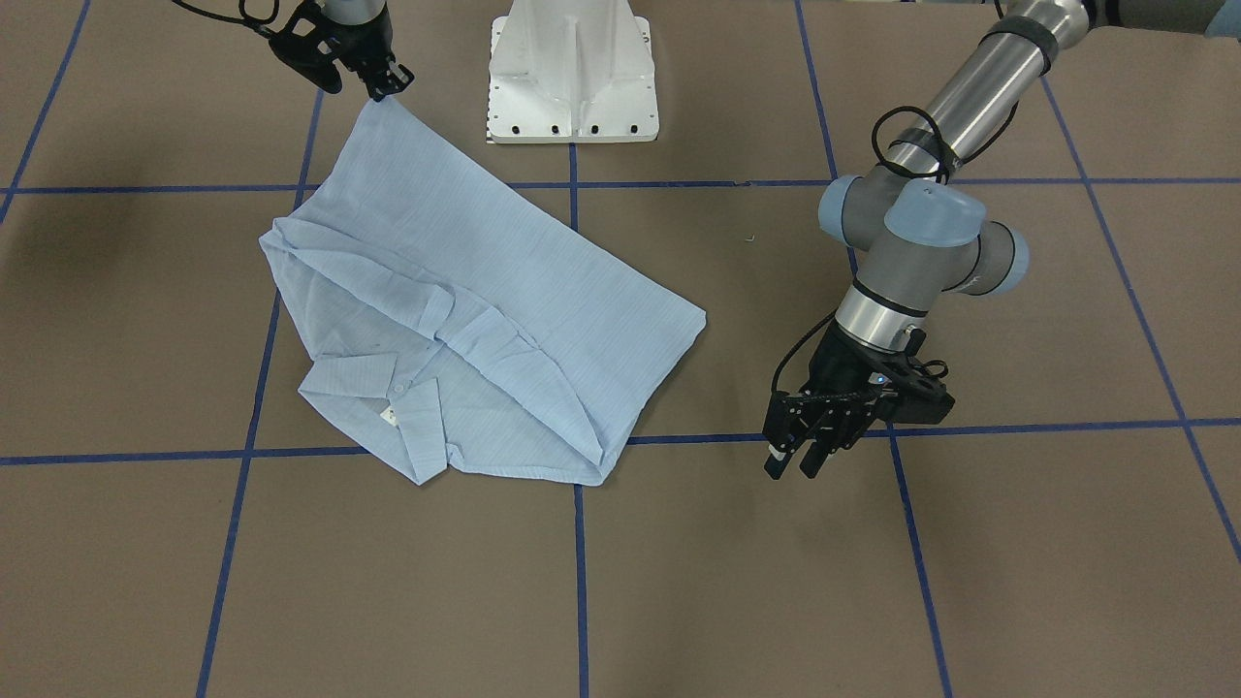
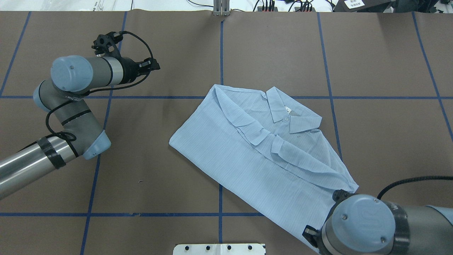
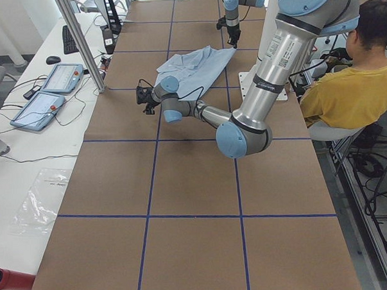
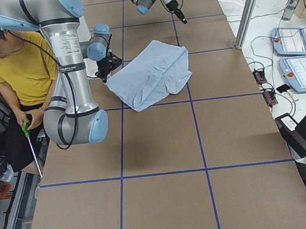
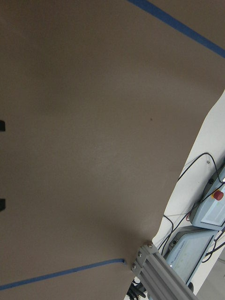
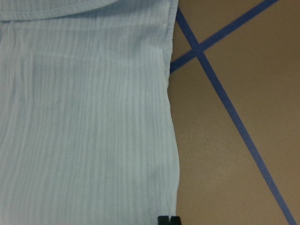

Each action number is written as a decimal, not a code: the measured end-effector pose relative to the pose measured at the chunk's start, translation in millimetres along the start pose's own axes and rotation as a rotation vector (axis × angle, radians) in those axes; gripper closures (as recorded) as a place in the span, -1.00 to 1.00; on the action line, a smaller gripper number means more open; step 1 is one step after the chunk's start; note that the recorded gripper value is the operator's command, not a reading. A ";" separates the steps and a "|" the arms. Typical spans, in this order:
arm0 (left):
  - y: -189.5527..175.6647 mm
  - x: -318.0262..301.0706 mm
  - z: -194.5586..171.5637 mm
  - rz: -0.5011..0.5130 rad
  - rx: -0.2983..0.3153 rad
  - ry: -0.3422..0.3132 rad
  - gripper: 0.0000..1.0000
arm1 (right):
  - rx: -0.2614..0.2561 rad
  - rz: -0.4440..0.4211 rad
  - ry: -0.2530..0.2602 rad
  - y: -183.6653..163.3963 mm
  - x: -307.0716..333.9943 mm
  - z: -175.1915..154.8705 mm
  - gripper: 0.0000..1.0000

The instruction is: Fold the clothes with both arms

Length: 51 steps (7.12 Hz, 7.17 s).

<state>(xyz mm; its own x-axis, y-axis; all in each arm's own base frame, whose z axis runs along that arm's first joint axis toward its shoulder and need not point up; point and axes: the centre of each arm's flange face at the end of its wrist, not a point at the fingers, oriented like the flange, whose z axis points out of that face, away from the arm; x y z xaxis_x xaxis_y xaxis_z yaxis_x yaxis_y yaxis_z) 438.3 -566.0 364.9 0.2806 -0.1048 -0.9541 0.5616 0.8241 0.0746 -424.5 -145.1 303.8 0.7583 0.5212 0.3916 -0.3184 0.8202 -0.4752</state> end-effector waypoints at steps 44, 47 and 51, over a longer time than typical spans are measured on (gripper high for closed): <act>-69.7 -23.0 -85.0 -0.013 -0.105 -0.029 -0.24 | 0.273 -0.977 -0.065 -74.1 -308.4 -28.3 -1.00; -67.8 -28.0 -84.9 -0.019 -0.115 -0.035 -0.24 | 0.327 -1.064 0.041 -56.8 -304.3 -10.2 -1.00; -65.7 -34.4 -83.6 -0.022 -0.119 -0.044 -0.25 | 0.340 -1.091 0.081 -39.8 -299.9 6.8 -1.00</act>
<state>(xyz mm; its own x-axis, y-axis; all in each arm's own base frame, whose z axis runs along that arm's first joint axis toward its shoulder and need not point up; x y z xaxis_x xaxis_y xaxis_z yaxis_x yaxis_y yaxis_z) 326.6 -570.0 368.6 0.3047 -0.1463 -0.9412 0.4725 0.8812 0.0160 -643.0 -332.4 210.7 0.7553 -0.5141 0.4065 0.4039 0.8536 0.3290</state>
